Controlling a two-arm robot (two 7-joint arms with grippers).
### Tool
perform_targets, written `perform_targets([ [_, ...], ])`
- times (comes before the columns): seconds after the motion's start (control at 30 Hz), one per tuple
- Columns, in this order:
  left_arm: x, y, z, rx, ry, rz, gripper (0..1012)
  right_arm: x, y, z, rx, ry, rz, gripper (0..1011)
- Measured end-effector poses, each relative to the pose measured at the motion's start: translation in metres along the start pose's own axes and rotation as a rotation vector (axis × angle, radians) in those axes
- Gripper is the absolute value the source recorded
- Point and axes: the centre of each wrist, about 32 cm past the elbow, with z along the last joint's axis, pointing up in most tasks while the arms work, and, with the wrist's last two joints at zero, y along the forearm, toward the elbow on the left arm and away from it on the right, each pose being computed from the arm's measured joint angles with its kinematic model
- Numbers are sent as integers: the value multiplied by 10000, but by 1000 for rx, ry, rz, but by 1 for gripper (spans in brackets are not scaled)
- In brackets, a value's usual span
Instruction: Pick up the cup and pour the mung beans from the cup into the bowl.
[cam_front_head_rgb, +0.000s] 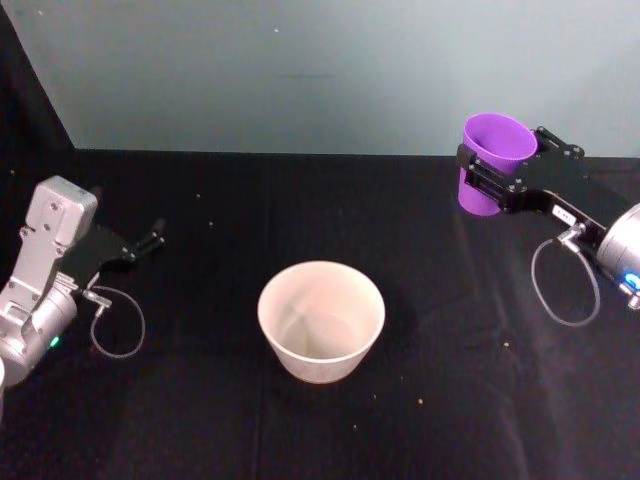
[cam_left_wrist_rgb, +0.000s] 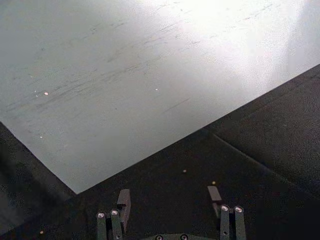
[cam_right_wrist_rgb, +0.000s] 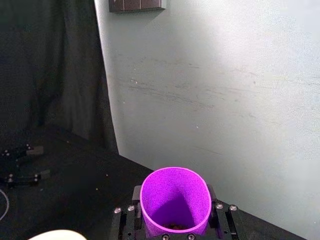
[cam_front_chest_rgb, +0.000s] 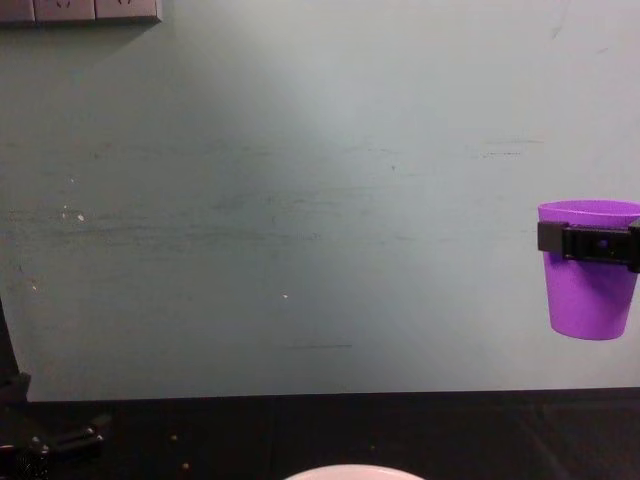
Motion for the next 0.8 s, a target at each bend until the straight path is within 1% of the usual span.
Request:
perform_targets([
  [0.8,0,0,0,0,0,0,1000,0,0,0,0,0,0,723],
])
